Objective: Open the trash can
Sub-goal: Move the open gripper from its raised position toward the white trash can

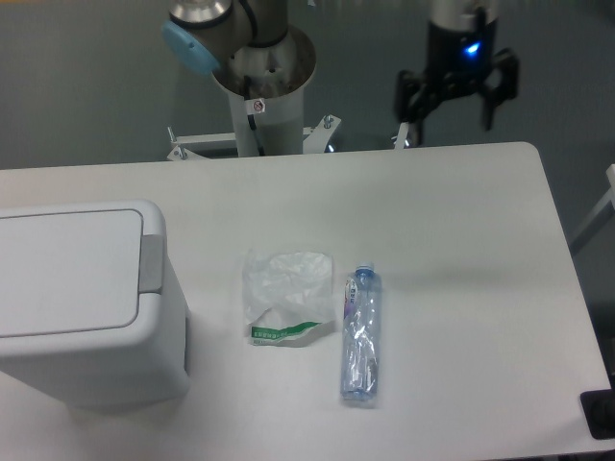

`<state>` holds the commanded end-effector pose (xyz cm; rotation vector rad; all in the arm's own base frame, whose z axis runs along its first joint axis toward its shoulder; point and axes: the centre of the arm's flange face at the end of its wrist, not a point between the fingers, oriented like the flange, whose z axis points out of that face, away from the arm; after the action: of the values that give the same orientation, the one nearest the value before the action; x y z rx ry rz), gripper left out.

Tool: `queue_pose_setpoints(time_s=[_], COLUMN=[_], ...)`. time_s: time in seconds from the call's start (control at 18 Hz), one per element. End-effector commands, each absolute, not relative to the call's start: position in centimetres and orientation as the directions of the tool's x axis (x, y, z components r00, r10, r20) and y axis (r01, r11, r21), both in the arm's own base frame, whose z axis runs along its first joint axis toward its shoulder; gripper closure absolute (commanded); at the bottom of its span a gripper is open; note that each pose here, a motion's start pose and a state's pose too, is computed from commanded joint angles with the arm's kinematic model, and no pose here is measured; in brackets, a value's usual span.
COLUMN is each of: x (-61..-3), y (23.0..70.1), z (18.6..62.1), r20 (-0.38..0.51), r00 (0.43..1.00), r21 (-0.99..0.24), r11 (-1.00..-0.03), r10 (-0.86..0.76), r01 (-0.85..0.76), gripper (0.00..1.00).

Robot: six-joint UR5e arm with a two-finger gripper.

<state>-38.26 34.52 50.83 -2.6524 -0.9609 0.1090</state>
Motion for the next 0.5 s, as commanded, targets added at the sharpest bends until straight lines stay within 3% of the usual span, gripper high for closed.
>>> queue_pose_setpoints(time_s=[0.11,0.5], x=[-37.7,-33.0], y=[35.4,39.1], z=[51.4,54.1], r20=[0.091,0.206], r00=[0.757,0.796], r21=[-0.350,-0.440], r11=[-0.691,-0.673], r10=[0.647,0.569], r01=[0.633,0.595], gripper=[0.00,0.00])
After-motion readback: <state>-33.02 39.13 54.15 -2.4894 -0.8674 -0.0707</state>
